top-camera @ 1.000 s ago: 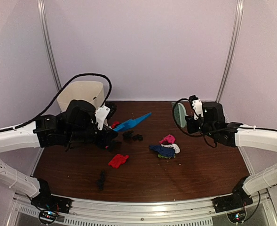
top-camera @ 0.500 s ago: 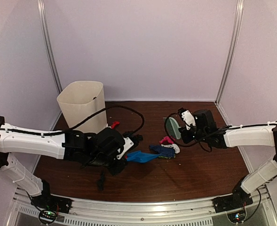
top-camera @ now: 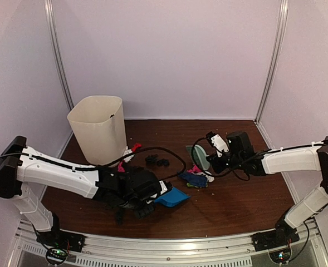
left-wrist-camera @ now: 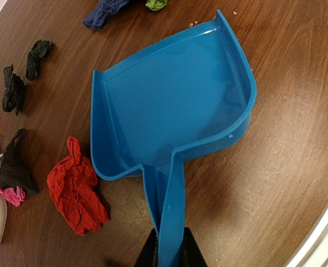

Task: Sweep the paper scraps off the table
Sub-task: Sweep the paper scraps into the dustpan, then sweep the paper scraps in the dustpan at the center of the board.

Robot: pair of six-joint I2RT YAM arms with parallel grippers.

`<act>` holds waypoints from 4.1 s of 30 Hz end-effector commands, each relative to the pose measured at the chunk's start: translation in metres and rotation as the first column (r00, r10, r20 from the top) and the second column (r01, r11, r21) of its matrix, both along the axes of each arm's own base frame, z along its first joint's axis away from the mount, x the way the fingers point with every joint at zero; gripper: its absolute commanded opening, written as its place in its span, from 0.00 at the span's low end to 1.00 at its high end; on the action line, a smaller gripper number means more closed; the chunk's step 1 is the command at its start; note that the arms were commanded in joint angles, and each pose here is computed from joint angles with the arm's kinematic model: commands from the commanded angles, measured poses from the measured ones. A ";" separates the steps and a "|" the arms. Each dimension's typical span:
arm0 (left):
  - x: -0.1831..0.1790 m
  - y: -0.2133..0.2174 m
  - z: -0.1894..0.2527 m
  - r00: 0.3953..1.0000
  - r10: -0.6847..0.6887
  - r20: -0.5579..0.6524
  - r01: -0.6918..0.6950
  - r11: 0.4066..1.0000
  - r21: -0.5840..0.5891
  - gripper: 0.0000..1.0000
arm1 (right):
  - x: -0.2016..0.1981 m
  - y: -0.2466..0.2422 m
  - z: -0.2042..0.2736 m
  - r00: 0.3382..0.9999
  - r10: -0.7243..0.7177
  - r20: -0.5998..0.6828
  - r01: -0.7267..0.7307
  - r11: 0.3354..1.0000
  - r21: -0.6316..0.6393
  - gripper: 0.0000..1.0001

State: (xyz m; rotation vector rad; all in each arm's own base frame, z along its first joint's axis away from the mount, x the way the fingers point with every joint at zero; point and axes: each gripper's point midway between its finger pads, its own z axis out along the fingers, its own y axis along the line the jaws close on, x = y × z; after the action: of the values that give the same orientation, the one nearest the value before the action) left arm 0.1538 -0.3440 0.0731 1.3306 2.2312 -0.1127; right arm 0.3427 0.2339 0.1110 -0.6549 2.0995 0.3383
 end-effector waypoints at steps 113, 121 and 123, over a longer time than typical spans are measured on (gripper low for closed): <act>0.003 -0.030 -0.021 0.963 -0.216 0.162 0.201 0.974 0.103 0.00 | -0.088 0.076 0.112 1.000 0.012 -0.001 -0.010 0.898 0.440 0.00; 0.003 -0.030 -0.022 0.961 -0.219 0.169 0.205 0.974 0.098 0.00 | -0.099 0.122 0.076 0.968 0.182 -0.172 -0.078 0.872 0.484 0.00; 0.002 -0.029 -0.023 0.961 -0.221 0.167 0.207 0.973 0.097 0.00 | -0.102 0.131 0.070 0.952 0.229 -0.205 -0.101 0.863 0.494 0.00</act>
State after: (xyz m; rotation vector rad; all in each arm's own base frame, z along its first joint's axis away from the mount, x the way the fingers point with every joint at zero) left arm 0.1590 -0.3678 0.0423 1.5752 1.9787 0.0715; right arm 0.2482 0.3374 0.1659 -0.4736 2.1001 0.8515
